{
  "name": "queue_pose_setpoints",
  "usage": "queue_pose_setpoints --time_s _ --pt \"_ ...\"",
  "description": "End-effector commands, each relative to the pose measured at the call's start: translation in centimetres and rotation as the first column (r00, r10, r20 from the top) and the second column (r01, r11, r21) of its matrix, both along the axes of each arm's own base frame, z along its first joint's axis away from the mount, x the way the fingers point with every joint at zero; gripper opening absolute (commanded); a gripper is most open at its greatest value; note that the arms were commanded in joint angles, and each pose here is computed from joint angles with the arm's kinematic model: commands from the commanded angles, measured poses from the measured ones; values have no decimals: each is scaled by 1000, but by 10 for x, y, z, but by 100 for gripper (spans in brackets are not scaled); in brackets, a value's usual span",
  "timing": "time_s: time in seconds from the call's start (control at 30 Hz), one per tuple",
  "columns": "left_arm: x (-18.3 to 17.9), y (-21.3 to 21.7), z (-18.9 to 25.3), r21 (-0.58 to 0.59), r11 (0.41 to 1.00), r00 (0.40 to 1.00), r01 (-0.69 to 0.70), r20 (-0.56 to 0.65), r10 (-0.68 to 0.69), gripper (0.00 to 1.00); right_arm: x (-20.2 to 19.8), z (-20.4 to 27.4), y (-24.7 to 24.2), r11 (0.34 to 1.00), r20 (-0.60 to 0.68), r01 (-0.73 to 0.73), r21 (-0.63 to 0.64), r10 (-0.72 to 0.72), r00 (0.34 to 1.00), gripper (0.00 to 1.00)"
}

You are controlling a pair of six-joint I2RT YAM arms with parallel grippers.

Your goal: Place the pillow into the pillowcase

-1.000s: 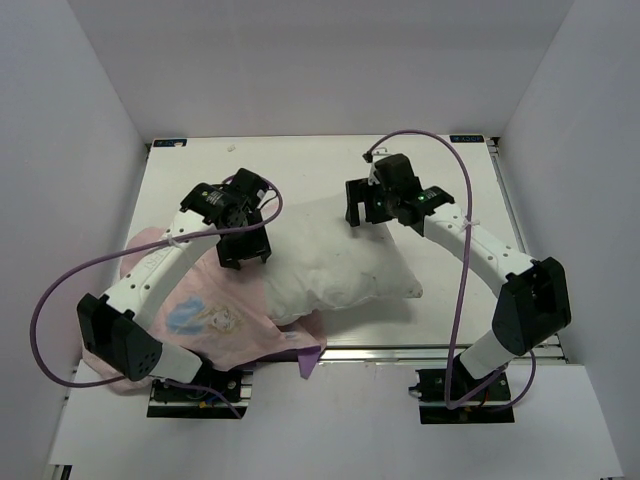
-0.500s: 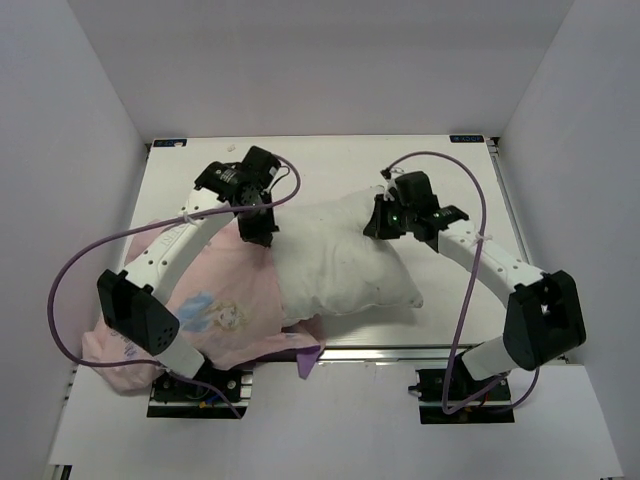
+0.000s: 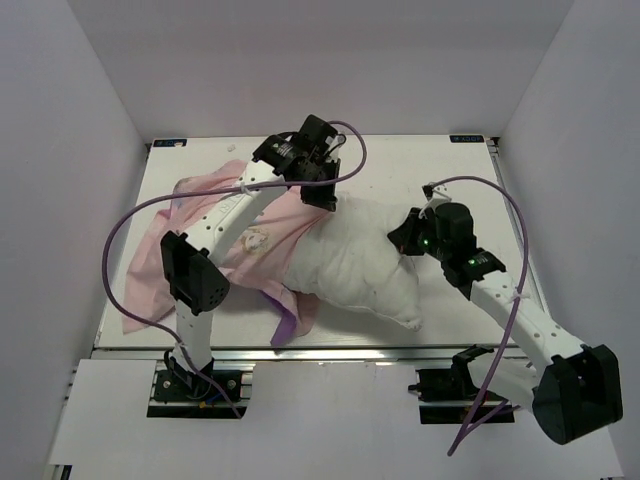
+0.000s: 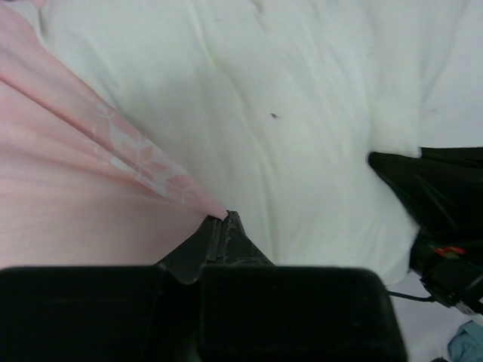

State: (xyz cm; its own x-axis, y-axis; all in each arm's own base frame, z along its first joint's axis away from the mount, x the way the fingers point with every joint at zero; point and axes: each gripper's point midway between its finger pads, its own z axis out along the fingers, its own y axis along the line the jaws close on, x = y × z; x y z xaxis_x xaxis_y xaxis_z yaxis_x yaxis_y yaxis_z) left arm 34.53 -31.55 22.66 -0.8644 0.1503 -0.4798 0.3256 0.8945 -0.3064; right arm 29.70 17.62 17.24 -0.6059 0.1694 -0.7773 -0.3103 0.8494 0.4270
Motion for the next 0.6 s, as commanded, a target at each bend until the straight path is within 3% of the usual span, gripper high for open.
queue_pose_setpoints --time_s 0.0,0.13,0.17,0.23,0.33,0.4,0.5,0.57 --pt "-23 -40 98 -273 944 971 186 196 -134 0 8 61 27 980 259 -105 169 59 964 0" --pt "-47 -31 130 -338 912 956 230 256 -146 0 11 89 13 978 417 -24 209 -67 907 0" --pt "-48 -31 139 -361 899 946 247 289 -144 0 7 113 19 967 515 -70 245 -69 854 0" --pt "-57 -25 152 -387 888 939 250 320 -125 0 -12 127 39 955 591 -145 260 -39 805 0" --pt "-54 -21 173 -393 883 919 257 382 -97 0 -21 150 55 972 706 -102 210 -79 703 0" --pt "-54 -22 180 -390 877 907 282 405 -112 0 -29 181 58 956 768 -102 276 -156 621 0" --pt "-39 -18 166 -338 911 909 236 409 -83 0 -26 201 54 948 800 -52 313 -233 552 0" --pt "-34 -19 145 -303 928 920 218 380 -92 0 -12 194 55 953 784 39 300 -270 559 0"
